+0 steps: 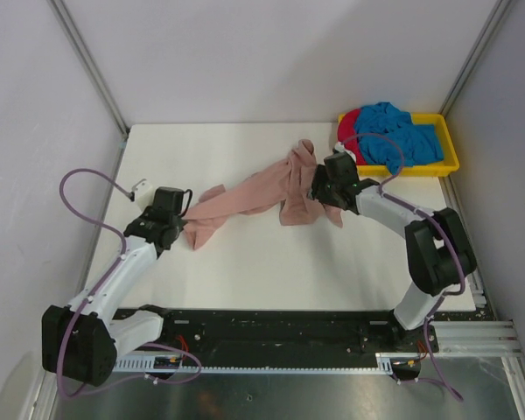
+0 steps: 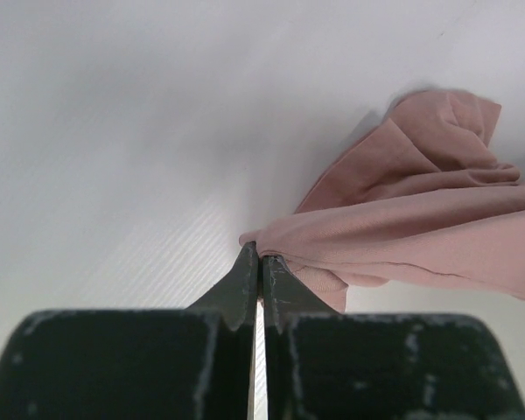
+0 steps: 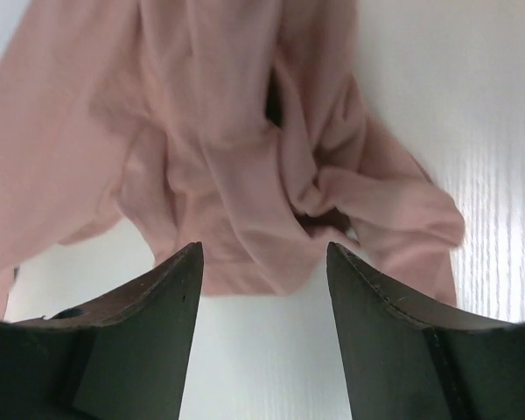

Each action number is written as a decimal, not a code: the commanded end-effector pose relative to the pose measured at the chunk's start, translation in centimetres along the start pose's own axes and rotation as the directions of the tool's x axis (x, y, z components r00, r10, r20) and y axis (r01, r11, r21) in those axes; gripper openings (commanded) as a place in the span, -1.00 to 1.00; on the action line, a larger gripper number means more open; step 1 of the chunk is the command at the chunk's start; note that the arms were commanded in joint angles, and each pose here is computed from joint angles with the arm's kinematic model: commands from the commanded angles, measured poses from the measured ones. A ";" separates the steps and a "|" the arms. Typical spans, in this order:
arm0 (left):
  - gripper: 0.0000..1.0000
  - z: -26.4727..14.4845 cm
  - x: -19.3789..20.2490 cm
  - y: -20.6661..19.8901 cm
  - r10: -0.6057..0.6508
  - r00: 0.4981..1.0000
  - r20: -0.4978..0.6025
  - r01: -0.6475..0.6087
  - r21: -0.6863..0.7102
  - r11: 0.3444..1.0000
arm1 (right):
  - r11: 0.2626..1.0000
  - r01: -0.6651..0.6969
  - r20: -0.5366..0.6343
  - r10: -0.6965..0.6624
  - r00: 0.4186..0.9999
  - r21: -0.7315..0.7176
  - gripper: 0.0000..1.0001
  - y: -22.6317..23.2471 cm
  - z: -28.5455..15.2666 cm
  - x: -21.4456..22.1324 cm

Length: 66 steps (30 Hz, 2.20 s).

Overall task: Fold and stack the t-shirts
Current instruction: Flatten out the tshirt

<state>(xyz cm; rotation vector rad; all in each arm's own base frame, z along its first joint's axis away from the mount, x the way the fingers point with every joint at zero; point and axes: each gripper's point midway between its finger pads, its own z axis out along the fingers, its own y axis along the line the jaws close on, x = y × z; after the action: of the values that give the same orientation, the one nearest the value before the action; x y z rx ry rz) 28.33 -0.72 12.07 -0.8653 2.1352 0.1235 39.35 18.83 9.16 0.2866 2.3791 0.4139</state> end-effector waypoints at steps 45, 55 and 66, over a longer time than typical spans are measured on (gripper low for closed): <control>-1.00 0.1 -2.4 0.2 0.011 1.000 0.021 -0.011 0.001 1.000 | 1.000 0.003 0.149 -0.002 0.989 -0.007 0.08 2.0 10.3 -11.5; -1.00 0.0 -2.6 0.2 0.006 1.000 0.027 -0.006 0.002 1.000 | 0.999 -0.023 0.104 0.028 0.994 -0.047 -0.05 3.1 10.7 -10.7; -1.00 -0.2 -3.2 0.0 0.005 0.999 0.039 -0.005 0.007 1.000 | 0.997 -0.032 0.109 0.040 0.993 -0.070 -0.76 3.9 9.5 -11.7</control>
<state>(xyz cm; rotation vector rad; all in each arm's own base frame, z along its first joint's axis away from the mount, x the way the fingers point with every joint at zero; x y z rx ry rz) 28.56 0.36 11.84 -0.8489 2.1767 0.1453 53.58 20.00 8.05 0.3236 2.3022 0.4344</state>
